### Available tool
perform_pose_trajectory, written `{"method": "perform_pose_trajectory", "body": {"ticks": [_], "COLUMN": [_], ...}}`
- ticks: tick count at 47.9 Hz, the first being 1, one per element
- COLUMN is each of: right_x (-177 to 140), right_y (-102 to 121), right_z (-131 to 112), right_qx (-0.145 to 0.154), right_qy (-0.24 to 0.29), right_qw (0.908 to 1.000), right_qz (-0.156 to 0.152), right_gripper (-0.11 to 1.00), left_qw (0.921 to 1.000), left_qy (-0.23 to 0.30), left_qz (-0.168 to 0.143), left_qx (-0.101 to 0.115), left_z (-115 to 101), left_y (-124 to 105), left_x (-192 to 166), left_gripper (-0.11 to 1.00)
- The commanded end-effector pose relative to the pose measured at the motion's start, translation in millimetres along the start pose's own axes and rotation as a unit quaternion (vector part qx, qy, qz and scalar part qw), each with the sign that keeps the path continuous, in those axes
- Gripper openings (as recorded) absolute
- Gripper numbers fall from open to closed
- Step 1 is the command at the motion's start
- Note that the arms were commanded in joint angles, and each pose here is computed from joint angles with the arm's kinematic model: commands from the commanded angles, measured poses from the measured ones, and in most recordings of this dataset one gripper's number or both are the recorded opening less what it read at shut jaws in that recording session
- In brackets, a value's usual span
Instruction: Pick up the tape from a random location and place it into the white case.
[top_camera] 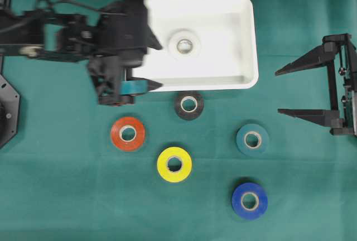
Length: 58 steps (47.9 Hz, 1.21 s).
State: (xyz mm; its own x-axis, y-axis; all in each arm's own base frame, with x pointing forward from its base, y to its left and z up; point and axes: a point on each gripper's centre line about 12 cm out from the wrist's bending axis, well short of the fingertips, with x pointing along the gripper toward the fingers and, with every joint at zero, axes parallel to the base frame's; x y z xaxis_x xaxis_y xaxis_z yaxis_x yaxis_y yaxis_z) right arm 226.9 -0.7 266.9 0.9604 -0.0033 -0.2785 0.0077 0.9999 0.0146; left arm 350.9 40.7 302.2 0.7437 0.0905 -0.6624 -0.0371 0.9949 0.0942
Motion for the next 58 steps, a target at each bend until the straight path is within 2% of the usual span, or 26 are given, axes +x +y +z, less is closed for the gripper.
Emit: {"method": "perform_pose_trajectory", "body": {"ticks": [1,19,25,58], "right_x": [0.0,-0.1,-0.1,1.0], "right_y": [0.2,0.2,0.2,0.1], "right_z": [11.6,12.3,12.5,7.4], "right_qx": [0.0,0.002,0.002,0.001], "right_qy": [-0.015,-0.015,-0.016,-0.004], "right_qw": [0.9999,0.9999,0.9999,1.0], "right_qz": [0.0,0.0,0.0,0.0], "right_gripper": [0.92,0.92,0.92,0.92], "left_qw": [0.9991,0.9912,0.9894,0.9858], "left_qy": [-0.041,-0.132,-0.144,-0.167], "left_qz": [0.004,0.013,0.015,0.016], "left_qx": [0.0,-0.003,-0.003,-0.007], "left_z": [2.8,-31.2,-44.6,-122.6], "left_y": [-0.2,-4.1,-5.7,-15.4], "left_x": [-23.7,-81.0,-93.5,-86.5], "left_gripper": [0.97,0.97,0.97,0.97]}}
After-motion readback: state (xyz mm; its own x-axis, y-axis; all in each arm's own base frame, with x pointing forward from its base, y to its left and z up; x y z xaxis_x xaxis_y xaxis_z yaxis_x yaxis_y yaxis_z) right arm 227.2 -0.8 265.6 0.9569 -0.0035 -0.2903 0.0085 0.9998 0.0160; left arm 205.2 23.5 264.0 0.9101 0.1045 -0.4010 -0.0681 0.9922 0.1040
